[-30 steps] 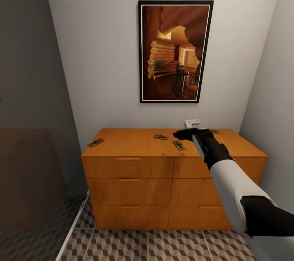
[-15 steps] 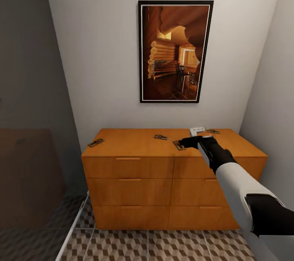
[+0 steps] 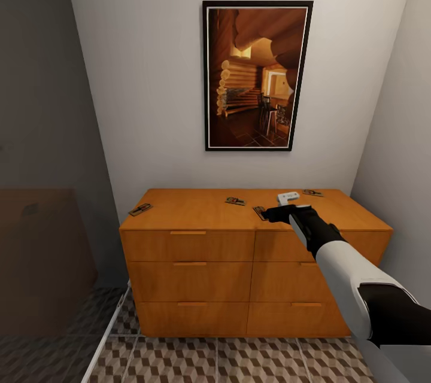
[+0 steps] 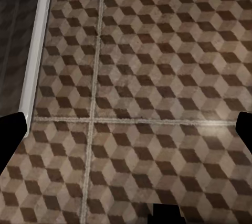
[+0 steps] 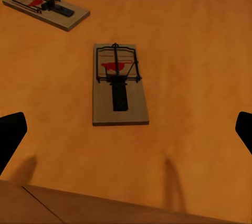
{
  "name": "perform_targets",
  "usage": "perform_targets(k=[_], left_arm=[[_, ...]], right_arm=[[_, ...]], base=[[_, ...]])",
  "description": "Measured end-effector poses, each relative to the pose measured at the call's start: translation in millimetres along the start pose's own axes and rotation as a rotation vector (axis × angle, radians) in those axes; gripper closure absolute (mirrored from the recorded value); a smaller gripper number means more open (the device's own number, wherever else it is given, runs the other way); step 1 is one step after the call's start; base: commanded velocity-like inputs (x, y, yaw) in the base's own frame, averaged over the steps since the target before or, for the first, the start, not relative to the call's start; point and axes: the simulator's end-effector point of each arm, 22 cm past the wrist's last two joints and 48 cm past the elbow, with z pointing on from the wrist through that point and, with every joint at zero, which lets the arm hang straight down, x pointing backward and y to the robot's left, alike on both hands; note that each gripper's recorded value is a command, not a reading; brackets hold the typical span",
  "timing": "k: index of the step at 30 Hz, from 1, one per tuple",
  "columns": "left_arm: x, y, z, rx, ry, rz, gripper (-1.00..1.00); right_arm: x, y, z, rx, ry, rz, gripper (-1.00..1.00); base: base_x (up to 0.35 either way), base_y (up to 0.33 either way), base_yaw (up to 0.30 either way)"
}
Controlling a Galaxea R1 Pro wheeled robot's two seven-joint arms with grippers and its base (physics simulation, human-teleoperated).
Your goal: Take the four mousetraps from the cabinet in the bathroom and place them on the bathroom floor. Make sure all four end up on the same floor surface, and ensure that at least two of them are either under or directly next to the same bathroom sink.
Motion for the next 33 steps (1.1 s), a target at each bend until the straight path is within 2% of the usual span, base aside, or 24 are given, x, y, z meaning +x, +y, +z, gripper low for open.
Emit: perform_targets(k=[10,22,33], left_arm=[[0.1,0.1,0.0,0.000,0.000,-0.001,-1.00],[0.2,0.1,0.0,-0.001,0.000,-0.001,-1.00],[0.2,0.1,0.0,-0.001,0.000,-0.001,-1.00]], right_arm=[[-0.8,1.5,0.2,-0.007,-0.006,0.002,-1.00],[-3.6,13.4,-0.6,-0.065,-0.016,0.037,-1.00],[-3.3,15.6,-0.5,-0.075,-0.017,0.045,-1.00]], base=[[0.000,0.000,0.000],[0.000,0.000,0.000],[0.001,0.000,0.000]])
